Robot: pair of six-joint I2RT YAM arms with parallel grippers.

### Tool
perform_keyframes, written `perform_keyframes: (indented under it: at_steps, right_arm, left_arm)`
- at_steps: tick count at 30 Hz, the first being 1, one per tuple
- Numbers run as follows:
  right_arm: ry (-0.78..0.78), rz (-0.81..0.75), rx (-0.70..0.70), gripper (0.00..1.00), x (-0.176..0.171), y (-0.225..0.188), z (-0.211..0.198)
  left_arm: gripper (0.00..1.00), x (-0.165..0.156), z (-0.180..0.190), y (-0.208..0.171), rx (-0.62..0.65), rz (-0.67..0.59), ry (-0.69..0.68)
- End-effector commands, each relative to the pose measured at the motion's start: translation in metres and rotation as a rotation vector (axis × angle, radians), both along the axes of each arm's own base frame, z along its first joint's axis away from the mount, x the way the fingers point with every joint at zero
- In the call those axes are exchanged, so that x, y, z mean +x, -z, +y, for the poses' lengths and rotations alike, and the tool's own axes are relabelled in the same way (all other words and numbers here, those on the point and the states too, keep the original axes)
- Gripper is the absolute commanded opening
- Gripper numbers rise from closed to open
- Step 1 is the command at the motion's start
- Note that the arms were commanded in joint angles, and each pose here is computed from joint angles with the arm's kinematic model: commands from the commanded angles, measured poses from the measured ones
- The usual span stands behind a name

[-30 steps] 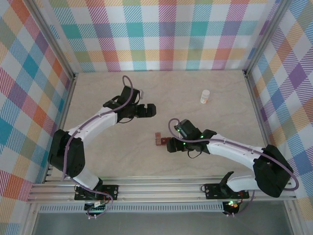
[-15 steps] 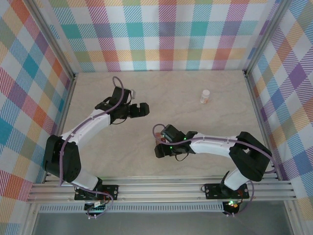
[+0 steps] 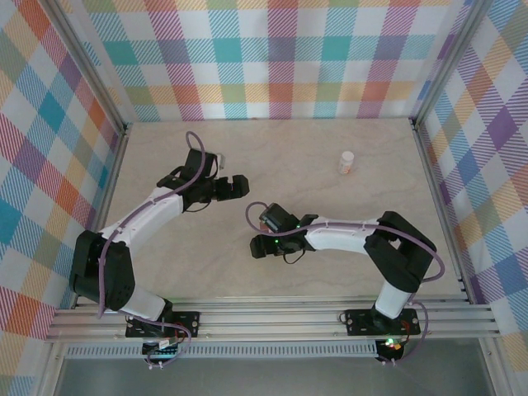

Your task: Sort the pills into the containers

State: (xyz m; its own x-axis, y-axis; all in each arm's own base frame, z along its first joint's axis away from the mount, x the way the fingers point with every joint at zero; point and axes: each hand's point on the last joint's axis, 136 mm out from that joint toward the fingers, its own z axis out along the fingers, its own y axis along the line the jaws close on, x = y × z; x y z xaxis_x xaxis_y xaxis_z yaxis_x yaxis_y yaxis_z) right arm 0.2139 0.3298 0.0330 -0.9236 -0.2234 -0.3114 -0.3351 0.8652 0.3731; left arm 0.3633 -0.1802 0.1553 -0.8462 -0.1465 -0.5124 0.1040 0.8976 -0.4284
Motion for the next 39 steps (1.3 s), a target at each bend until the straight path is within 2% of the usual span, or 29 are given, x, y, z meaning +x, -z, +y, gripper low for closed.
perform_keyframes:
  at_steps: [1, 9, 15, 20, 26, 32, 39]
  right_arm:
    - [0.002, -0.018, 0.025, 0.75, 0.008, -0.008, 0.011]
    - [-0.017, -0.033, 0.05, 0.75, 0.012, -0.027, 0.014]
    - [0.038, -0.096, 0.068, 0.75, 0.029, -0.07, -0.02]
    - [0.187, -0.166, 0.051, 0.78, 0.067, -0.106, -0.074]
    - [0.42, -0.24, -0.099, 0.83, 0.13, -0.131, -0.149]
    - [0.587, -0.247, -0.252, 0.87, 0.188, -0.126, -0.209]
    - [0.634, -0.226, -0.315, 0.87, 0.245, -0.112, -0.235]
  left_arm:
    - [1.0, 0.0, 0.002, -0.013, -0.037, -0.033, -0.008]
    - [1.0, -0.001, 0.003, -0.018, -0.047, -0.045, -0.013]
    - [1.0, -0.001, 0.003, -0.018, -0.071, -0.042, -0.035]
    - [1.0, -0.003, -0.004, -0.02, -0.149, -0.03, -0.05]
    - [1.0, -0.007, -0.013, -0.022, -0.219, -0.026, -0.043]
    - [1.0, -0.009, -0.014, -0.019, -0.233, -0.024, -0.045]
    - [1.0, -0.006, -0.02, -0.017, -0.254, -0.021, -0.036]
